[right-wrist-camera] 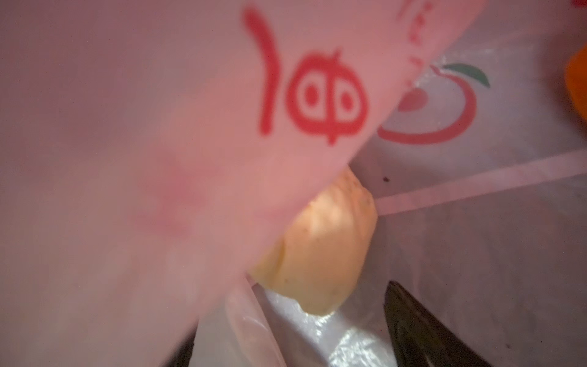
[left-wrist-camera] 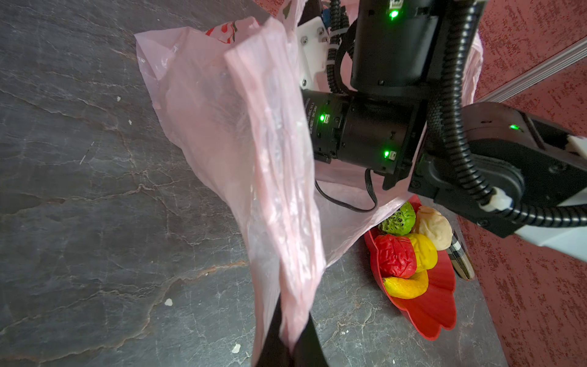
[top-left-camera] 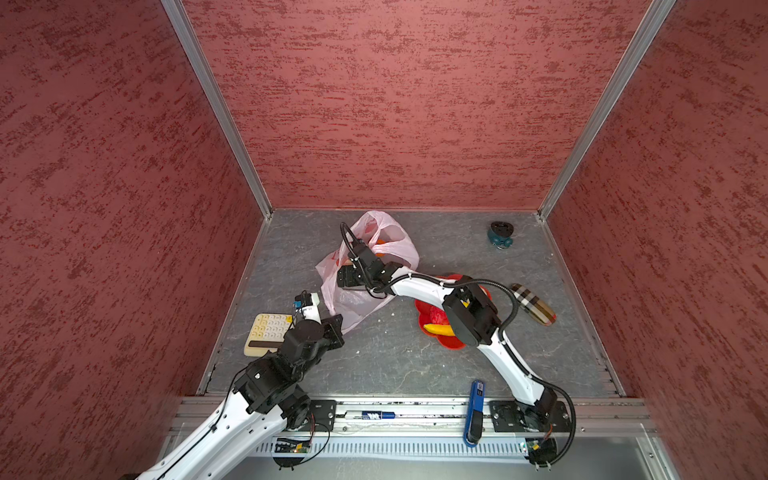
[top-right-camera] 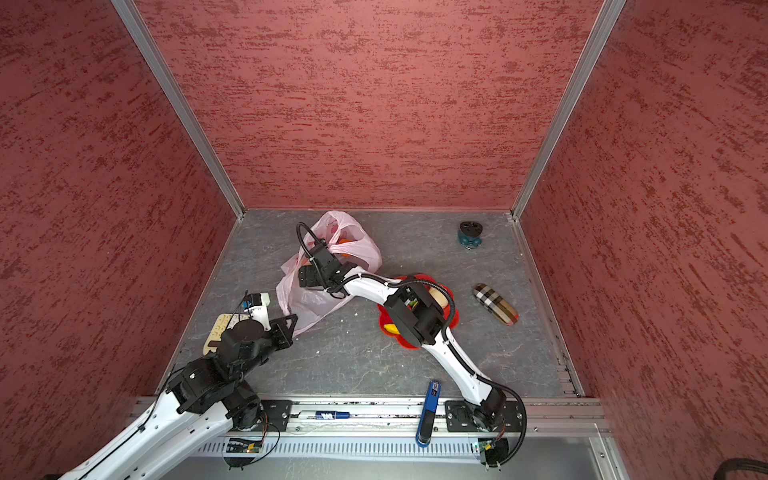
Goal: Take the fake fruits out of the plastic bag
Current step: 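Close the right gripper on the second beige fruit in the bag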
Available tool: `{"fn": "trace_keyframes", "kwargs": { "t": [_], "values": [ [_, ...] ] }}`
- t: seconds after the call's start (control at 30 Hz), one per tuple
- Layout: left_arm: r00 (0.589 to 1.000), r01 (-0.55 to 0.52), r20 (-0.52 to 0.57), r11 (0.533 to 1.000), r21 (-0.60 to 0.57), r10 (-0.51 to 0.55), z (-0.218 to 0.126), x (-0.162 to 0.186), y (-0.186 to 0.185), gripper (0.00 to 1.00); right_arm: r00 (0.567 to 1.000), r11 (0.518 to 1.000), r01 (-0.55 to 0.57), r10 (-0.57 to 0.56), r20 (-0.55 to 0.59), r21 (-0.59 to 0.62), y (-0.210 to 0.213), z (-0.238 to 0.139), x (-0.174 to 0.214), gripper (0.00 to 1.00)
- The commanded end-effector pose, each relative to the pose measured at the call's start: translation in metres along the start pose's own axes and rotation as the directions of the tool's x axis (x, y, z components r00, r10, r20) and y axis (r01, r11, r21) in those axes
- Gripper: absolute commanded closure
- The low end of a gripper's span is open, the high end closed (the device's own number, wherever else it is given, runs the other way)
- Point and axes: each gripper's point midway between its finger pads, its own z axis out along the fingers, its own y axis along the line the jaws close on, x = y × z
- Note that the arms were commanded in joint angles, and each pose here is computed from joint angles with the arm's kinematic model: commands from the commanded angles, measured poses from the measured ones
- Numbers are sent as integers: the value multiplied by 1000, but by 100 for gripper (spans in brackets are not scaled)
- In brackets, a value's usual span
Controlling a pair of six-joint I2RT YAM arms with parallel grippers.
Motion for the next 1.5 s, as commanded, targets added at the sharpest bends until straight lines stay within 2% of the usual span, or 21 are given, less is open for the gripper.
{"fn": "trace_keyframes", "kwargs": {
  "t": [0.0, 0.13, 0.63, 0.7, 0.87, 0.97, 1.1, 1.23, 1.47],
  "values": [
    [1000, 3, -27, 1000, 21, -2, -2, 5, -2, 98, 998, 998, -48, 50, 41, -36, 2, 9, -14, 8],
    [999, 0, -40, 999, 32, 1, -2, 8, -4, 98, 994, 994, -88, 92, 52, -62, 2, 16, -22, 8],
    [1000, 9, -30, 999, 33, -8, -4, 8, -1, 99, 994, 994, -102, 103, 20, -45, -2, 30, -21, 16],
    [1000, 11, -27, 1000, 30, -10, -5, 7, 0, 99, 994, 993, -107, 108, 16, -50, -2, 31, -20, 22],
    [1000, 16, -15, 1000, 27, -16, -6, 6, 2, 99, 995, 993, -103, 104, 9, -57, 0, 27, -19, 45],
    [1000, 13, -8, 1000, 26, -13, -6, 4, 1, 99, 994, 992, -99, 102, 32, -83, 7, 11, -25, 57],
    [1000, -3, 21, 1000, 11, 3, -3, -5, -3, 98, 997, 989, -74, 78, 27, -126, 21, -19, -31, 65],
    [998, -40, 49, 999, 8, 39, 4, -22, -17, 99, 999, 985, -31, 36, 28, -172, 37, -63, -34, 69],
    [983, -150, 95, 987, -66, 156, 11, -59, -41, 99, 999, 983, 39, -33, 35, -180, 50, -144, -31, 72]
  ]
}}
